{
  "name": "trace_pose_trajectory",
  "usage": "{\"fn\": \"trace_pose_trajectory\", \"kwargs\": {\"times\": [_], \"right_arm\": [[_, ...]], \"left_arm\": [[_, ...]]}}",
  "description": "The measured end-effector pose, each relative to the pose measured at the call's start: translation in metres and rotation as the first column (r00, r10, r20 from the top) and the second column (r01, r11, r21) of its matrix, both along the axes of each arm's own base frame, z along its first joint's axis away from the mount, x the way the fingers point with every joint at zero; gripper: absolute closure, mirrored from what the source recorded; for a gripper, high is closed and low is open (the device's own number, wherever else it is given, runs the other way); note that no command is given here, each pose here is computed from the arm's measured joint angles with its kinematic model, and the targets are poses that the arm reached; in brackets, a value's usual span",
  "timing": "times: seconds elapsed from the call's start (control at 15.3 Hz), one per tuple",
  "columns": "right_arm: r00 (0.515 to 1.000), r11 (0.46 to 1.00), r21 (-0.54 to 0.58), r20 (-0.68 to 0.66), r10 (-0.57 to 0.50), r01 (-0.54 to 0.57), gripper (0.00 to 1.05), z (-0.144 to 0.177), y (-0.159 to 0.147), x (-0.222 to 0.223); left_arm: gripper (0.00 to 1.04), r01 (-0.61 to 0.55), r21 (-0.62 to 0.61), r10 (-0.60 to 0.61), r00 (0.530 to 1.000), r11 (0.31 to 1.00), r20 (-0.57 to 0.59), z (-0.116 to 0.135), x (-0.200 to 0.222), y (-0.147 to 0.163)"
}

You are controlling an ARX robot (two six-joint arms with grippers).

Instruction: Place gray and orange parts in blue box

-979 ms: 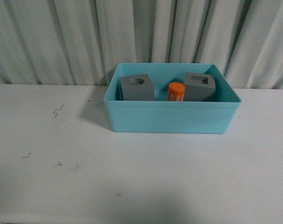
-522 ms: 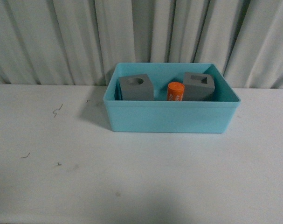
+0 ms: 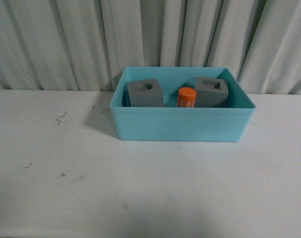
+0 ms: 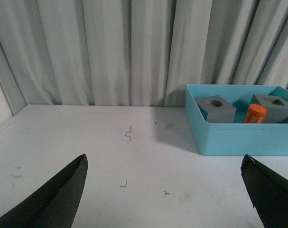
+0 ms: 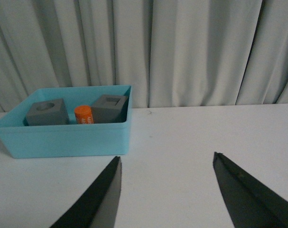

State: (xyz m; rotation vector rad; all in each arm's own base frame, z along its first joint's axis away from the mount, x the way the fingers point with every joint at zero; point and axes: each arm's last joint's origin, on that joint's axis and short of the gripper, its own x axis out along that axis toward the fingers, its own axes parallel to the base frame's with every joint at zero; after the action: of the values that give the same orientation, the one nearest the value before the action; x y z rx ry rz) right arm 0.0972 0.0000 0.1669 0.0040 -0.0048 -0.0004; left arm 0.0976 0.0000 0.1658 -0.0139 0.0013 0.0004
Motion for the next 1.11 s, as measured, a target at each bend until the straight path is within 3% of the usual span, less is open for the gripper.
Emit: {"fn": "trace_pose_trajectory", "kwargs": {"times": [0.26, 1.11], "right_arm": [[1.0, 1.0, 0.0, 0.0, 0.0, 0.0, 0.07, 0.0, 0.0, 0.0], [1.0, 1.0, 0.0, 0.0, 0.0, 0.0, 0.06, 0.0, 0.0, 0.0]], "left_arm": [[0.07, 0.0, 0.0, 0.0, 1.0, 1.0, 0.0, 0.0, 0.0, 0.0], [0.07, 0.0, 0.0, 0.0, 1.0, 1.0, 0.0, 0.0, 0.0, 0.0]]}}
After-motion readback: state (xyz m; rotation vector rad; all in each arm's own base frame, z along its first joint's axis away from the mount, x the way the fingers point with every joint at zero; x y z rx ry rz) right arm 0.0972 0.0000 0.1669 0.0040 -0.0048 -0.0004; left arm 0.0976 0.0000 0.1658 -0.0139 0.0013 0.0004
